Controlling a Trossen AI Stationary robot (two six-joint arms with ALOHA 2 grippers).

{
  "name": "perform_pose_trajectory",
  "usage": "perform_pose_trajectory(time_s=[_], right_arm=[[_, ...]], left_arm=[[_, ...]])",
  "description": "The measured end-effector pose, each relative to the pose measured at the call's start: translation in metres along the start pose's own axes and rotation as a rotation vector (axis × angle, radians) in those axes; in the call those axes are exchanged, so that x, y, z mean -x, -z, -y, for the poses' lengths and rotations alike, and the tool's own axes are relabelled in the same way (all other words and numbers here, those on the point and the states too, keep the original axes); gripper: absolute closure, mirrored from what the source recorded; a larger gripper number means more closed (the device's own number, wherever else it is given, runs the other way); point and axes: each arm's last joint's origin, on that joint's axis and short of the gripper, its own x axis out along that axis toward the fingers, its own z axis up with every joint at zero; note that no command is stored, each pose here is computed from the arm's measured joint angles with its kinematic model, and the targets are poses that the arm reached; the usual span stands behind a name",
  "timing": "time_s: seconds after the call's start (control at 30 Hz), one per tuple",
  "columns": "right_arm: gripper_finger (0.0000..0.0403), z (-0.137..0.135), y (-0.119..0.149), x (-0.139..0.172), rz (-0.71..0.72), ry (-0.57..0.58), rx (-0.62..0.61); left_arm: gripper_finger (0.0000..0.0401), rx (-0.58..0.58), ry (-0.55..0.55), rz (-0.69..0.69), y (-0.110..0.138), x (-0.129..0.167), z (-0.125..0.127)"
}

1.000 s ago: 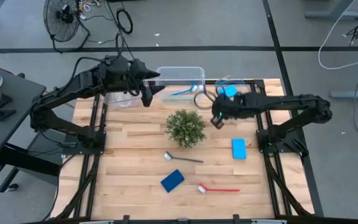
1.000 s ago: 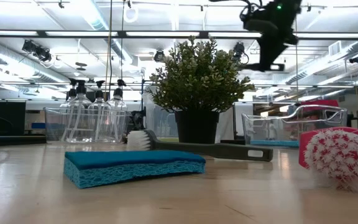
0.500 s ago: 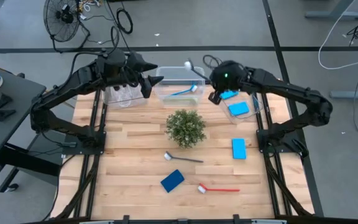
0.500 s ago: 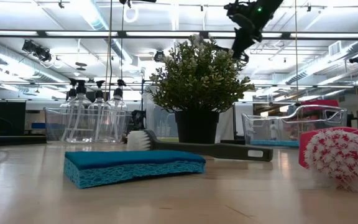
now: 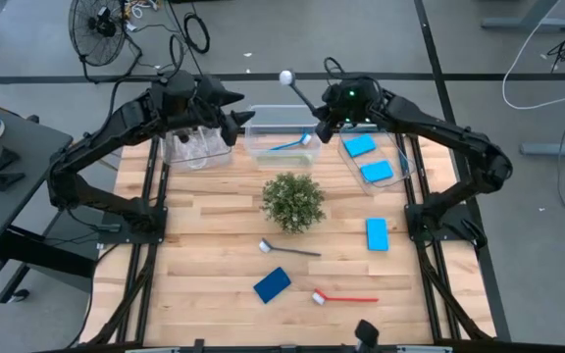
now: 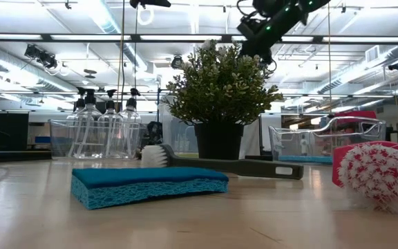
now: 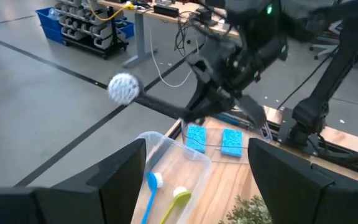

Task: Pick & Place Kitchen Sink Supplies
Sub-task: Put the gray dish brush into the white bin

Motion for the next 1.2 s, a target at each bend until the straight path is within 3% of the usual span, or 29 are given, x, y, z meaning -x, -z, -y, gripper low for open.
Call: perform_pose_trajectory(time_s=[0.5, 1.07, 1.2], right_arm=[[0.0382, 0.001, 0.023, -0.069, -0.117, -0.059, -0.055], [0.0271, 0.001, 0.029, -0.079, -0.146, -0.073, -0.006], [0.0244, -0.001, 0.029, -0.077, -0.140, -0.132, -0.010]], left_arm=[[0.0113, 0.015, -0.031, 0.042, -0.005, 0.000, -0.009], [0.0113, 0.021, -0.057, 0.045, -0.005, -0.001, -0.016], [0.0113, 0.019, -0.056, 0.045, -0.005, -0.001, -0.015]])
